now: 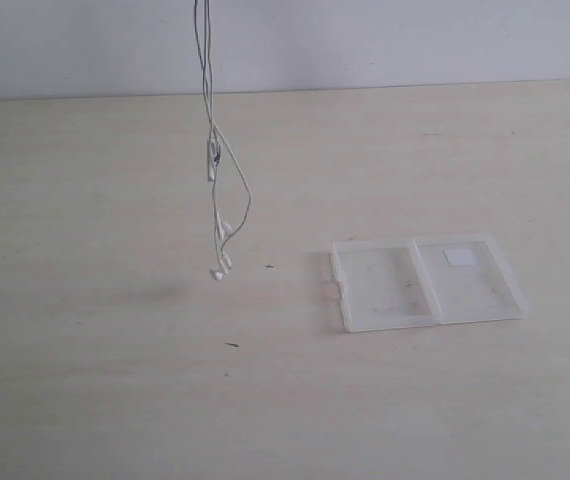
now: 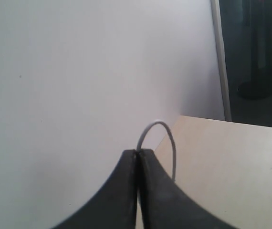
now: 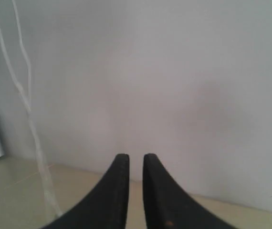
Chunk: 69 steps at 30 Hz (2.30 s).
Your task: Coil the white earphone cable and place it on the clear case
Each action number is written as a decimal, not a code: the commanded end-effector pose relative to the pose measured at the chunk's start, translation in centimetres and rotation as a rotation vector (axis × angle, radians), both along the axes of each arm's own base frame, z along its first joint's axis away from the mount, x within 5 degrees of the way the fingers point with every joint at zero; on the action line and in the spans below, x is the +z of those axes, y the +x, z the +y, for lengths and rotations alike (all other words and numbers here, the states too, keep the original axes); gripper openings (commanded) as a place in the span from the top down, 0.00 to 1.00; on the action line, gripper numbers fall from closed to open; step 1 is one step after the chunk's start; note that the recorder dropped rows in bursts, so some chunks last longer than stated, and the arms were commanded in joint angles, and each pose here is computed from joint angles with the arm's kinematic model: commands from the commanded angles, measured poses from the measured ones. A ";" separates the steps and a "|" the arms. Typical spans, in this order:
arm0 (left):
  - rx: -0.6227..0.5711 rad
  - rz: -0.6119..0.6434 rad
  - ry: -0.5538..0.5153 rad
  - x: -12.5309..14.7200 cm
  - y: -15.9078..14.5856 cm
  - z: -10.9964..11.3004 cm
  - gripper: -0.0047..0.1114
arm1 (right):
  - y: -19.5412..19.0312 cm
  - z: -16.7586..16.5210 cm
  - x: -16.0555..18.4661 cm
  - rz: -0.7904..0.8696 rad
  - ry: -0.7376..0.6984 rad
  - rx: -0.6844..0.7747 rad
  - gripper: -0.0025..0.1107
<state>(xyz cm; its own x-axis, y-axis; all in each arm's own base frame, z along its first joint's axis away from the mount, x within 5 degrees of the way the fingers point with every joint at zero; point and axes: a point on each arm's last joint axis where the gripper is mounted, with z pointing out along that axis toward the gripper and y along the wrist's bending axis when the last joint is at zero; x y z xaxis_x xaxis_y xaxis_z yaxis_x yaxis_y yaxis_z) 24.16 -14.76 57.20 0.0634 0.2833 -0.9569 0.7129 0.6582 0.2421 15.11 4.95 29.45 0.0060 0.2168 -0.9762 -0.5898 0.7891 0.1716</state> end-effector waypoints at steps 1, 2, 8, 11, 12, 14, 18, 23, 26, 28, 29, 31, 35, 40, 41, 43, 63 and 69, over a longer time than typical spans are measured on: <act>-0.001 -0.009 -0.027 0.4 -0.3 0.1 0.96 | 3.5 2.0 -1.4 0.022 0.049 0.353 0.70; -0.001 -0.009 -0.027 0.4 -0.3 0.1 0.96 | 4.7 2.0 -2.2 0.068 0.049 0.361 0.67; -0.001 -0.009 -0.027 0.4 -0.3 0.1 0.96 | 9.2 4.3 -4.1 0.179 0.033 0.481 0.54; -0.001 -0.009 -0.027 0.4 -0.3 0.1 0.96 | 10.3 6.9 -4.0 0.159 0.004 0.583 0.50; 0.000 -0.009 -0.025 0.4 -0.3 0.1 0.96 | 10.5 7.8 -3.7 0.147 -0.002 0.615 0.49; 0.000 -0.009 -0.025 0.4 -0.3 0.1 0.96 | 10.9 9.2 -3.3 0.119 -0.027 0.650 0.48; 0.002 -0.013 -0.027 0.5 -0.3 0.2 0.96 | 10.9 11.6 -2.6 0.099 -0.099 0.677 0.47; 0.006 -0.025 -0.032 0.6 -0.2 0.2 0.96 | 11.0 14.8 -2.5 0.101 -0.227 0.600 0.46; 0.009 -0.031 -0.038 0.6 -0.2 0.2 0.96 | 10.4 16.4 -2.8 0.092 -0.244 0.648 0.46; 0.009 -0.031 -0.038 0.6 -0.2 0.2 0.96 | 10.3 16.6 -2.7 0.097 -0.230 0.650 0.46; 0.009 -0.031 -0.038 0.6 -0.2 0.2 0.96 | 10.4 16.6 -2.6 0.101 -0.213 0.639 0.46; 0.009 -0.031 -0.038 0.6 -0.2 0.2 0.96 | 10.6 16.6 -2.5 0.107 -0.188 0.621 0.46; 0.009 -0.031 -0.038 0.6 -0.2 0.2 0.96 | 10.9 16.5 -2.3 0.085 -0.168 0.588 0.47; 0.009 -0.031 -0.038 0.6 -0.2 0.2 0.96 | 11.6 16.2 -2.7 0.127 -0.198 0.508 0.47; 0.009 -0.031 -0.038 0.6 -0.2 0.2 0.96 | 11.7 16.1 -2.9 0.138 -0.210 0.494 0.48; 0.009 -0.031 -0.038 0.6 -0.2 0.2 0.96 | 11.8 16.1 -3.1 0.150 -0.219 0.485 0.49; 0.013 -0.033 -0.031 0.6 -0.2 0.2 0.96 | 11.4 16.2 -3.7 0.178 -0.267 0.530 0.64; 0.013 -0.033 -0.031 0.6 -0.2 0.2 0.96 | 11.3 16.2 -3.4 0.172 -0.263 0.529 0.64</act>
<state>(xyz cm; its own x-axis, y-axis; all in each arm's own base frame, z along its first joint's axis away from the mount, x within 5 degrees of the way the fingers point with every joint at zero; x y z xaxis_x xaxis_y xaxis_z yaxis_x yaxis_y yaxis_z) 24.24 -14.73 57.41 0.0782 0.2687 -0.9600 0.7033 0.6677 0.2441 26.51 21.04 25.80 -0.2052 -0.1042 -0.9732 -0.8918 0.4297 0.1420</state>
